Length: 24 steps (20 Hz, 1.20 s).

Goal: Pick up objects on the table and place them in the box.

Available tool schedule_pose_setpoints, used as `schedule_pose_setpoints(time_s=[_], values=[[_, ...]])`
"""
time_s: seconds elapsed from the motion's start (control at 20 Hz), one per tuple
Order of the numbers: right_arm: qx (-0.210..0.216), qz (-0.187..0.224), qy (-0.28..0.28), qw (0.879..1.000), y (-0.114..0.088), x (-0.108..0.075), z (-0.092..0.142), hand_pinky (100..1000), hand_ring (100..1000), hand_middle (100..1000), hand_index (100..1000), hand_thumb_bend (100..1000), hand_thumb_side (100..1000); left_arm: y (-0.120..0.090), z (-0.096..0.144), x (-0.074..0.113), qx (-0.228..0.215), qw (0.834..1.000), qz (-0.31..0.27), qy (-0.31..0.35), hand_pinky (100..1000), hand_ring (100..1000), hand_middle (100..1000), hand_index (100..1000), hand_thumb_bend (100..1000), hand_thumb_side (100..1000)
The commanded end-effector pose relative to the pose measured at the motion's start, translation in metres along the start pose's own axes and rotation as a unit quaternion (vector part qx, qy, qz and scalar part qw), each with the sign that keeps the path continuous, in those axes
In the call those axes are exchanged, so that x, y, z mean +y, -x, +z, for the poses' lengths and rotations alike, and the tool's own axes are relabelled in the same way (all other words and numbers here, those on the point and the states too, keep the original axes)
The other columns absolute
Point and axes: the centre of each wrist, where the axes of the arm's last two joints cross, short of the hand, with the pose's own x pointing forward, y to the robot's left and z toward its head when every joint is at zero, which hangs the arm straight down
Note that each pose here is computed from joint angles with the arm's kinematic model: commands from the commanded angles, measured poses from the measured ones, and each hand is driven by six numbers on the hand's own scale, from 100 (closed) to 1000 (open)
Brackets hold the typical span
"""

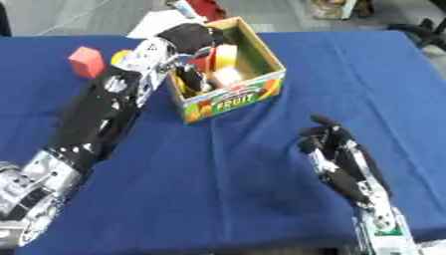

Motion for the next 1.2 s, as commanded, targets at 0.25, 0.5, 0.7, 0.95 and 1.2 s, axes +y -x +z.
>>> schedule_pose_setpoints(time_s=[0.25,0.5,0.7,0.95,1.2], values=[[-0.003,0.013,0.004,1.0,-0.003,-0.009,0.0,646,634,657,895,100,401,0.057,0.029,0.052,0.069,0.996,-0.009,-0.047,788,716,755,911,400,182],[0.001,0.018,0.011,1.0,-0.003,-0.013,0.003,647,634,657,895,100,402,0.122,0.063,0.04,0.205,0.979,0.011,0.011,785,718,767,925,439,192],[0.002,0.018,0.012,1.0,-0.003,-0.013,0.003,647,634,657,895,100,401,0.148,0.078,0.012,0.299,0.953,0.045,0.019,775,701,752,919,390,184],[0.001,0.017,0.013,1.0,-0.002,-0.013,0.003,647,634,657,895,100,398,0.155,0.082,-0.016,0.332,0.941,0.068,0.027,773,700,753,919,381,189],[0.001,0.015,0.013,1.0,-0.002,-0.012,0.003,647,634,656,896,100,399,0.158,0.085,-0.032,0.363,0.927,0.08,0.052,769,696,758,921,393,196]])
